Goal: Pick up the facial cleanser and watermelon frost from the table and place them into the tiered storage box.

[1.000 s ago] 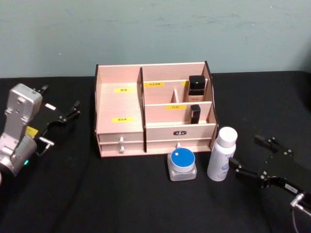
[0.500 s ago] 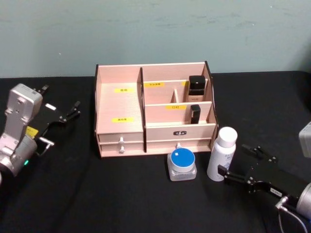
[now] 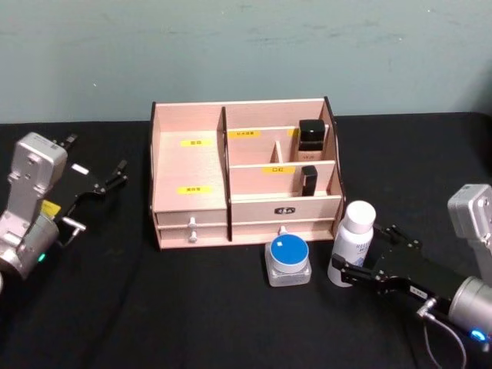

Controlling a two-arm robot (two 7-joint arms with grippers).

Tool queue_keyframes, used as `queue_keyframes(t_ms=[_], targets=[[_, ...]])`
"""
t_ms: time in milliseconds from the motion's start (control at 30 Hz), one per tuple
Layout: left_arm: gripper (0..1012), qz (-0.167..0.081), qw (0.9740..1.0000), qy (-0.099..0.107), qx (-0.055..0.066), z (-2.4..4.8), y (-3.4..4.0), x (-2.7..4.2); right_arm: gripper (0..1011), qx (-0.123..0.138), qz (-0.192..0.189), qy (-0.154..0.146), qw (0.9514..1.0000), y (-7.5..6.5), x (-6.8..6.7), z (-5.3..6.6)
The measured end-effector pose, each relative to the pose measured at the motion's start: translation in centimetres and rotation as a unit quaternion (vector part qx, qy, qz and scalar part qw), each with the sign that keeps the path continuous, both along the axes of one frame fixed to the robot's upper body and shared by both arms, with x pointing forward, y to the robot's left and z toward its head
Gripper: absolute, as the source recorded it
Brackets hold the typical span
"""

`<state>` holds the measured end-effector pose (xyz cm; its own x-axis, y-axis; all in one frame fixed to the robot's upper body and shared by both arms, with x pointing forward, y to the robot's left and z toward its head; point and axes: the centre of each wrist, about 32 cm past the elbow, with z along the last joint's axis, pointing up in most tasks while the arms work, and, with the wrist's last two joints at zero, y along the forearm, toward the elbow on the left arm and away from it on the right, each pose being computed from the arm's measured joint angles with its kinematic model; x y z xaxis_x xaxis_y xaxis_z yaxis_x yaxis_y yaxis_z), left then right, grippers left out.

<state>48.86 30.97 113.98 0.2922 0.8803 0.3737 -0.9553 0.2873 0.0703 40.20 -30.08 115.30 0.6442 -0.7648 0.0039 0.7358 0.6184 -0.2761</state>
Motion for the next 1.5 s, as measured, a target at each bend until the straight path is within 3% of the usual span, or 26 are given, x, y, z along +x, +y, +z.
queue_keyframes(t_ms=[467, 833, 967, 1367, 1500], targets=[[1001, 0.000, 1.0000, 0.000, 0.000, 0.00, 0.00, 0.00, 1000, 0.002, 0.011, 0.000, 0.9999, 1.0, 1.9, -0.4], [1001, 0.000, 1.0000, 0.000, 0.000, 0.00, 0.00, 0.00, 1000, -0.001, 0.010, 0.000, 1.0000, 1.0, 2.0, -0.4], [1001, 0.000, 1.0000, 0.000, 0.000, 0.00, 0.00, 0.00, 941, 0.000, 0.010, 0.000, 1.0000, 1.0, 2.0, -0.4], [1001, 0.000, 1.0000, 0.000, 0.000, 0.00, 0.00, 0.00, 605, 0.001, 0.010, -0.001, 1.0000, 1.0, 1.9, -0.4], [1001, 0.000, 1.0000, 0.000, 0.000, 0.00, 0.00, 0.00, 596, 0.001, 0.010, -0.001, 1.0000, 1.0, 1.9, -0.4]])
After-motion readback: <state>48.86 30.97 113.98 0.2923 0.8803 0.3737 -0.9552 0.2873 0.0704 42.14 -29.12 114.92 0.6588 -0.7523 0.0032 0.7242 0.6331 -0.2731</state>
